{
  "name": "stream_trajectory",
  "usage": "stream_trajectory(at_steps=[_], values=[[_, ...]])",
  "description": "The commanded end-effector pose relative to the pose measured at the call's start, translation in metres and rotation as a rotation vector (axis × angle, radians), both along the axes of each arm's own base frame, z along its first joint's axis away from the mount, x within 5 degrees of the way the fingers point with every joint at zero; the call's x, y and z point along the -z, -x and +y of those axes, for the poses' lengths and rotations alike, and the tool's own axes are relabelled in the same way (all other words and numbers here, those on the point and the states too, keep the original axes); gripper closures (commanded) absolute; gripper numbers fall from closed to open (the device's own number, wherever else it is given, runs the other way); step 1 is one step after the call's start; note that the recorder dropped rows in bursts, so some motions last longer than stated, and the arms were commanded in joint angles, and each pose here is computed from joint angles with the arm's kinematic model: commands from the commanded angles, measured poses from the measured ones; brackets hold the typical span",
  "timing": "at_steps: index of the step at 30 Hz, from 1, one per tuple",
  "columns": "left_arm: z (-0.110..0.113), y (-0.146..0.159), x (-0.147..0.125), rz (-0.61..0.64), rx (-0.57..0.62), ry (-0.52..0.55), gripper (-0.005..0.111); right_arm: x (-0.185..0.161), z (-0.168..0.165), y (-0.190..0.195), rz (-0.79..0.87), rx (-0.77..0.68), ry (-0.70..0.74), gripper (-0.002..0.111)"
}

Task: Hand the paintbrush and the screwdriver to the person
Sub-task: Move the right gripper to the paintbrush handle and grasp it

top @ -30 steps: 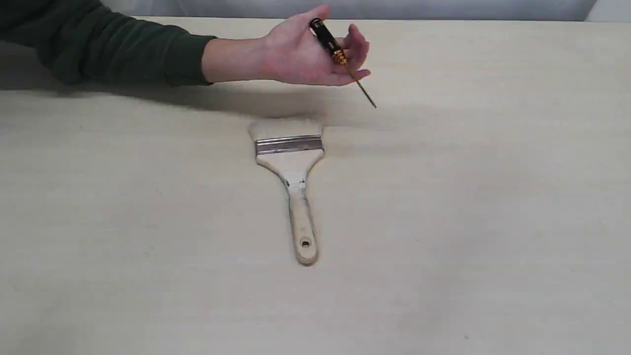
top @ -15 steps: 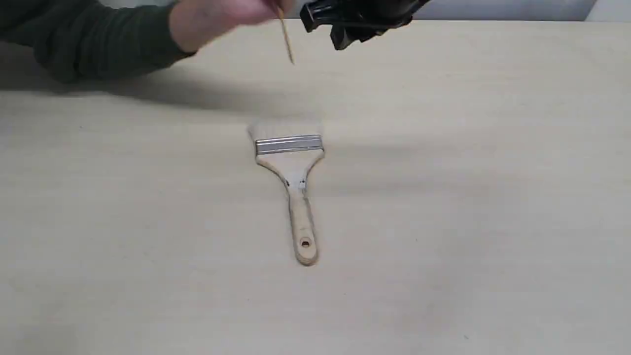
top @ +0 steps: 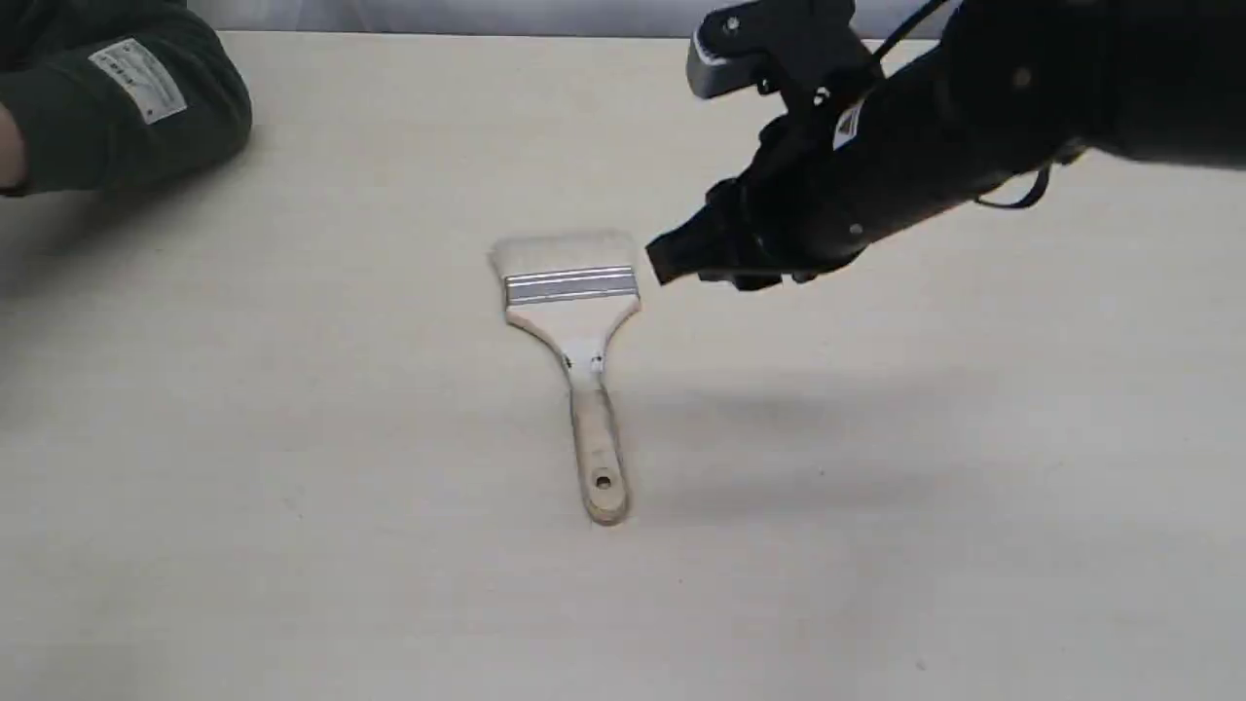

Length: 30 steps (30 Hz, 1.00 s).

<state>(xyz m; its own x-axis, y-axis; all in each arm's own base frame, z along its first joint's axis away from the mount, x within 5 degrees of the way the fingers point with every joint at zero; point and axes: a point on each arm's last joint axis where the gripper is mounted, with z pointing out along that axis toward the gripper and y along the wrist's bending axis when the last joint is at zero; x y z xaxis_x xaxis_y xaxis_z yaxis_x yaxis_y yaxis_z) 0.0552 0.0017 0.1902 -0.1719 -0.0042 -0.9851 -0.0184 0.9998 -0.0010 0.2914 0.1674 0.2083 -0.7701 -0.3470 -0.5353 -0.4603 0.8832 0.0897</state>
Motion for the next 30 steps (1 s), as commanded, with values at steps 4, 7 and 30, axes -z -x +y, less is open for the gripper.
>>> stream_trajectory(at_steps=[4, 7, 30], values=[[0.0, 0.0, 0.0, -0.012, 0.005, 0.005, 0.107, 0.013, 0.017, 0.021, -0.053, -0.063, -0.022, 0.074], [0.0, 0.0, 0.0, -0.012, 0.005, 0.005, 0.107, 0.015, 0.019, 0.023, -0.064, -0.07, -0.027, 0.074], [0.0, 0.0, 0.0, -0.009, 0.005, 0.007, 0.107, 0.029, 0.014, 0.029, -0.092, -0.009, -0.079, 0.057]])
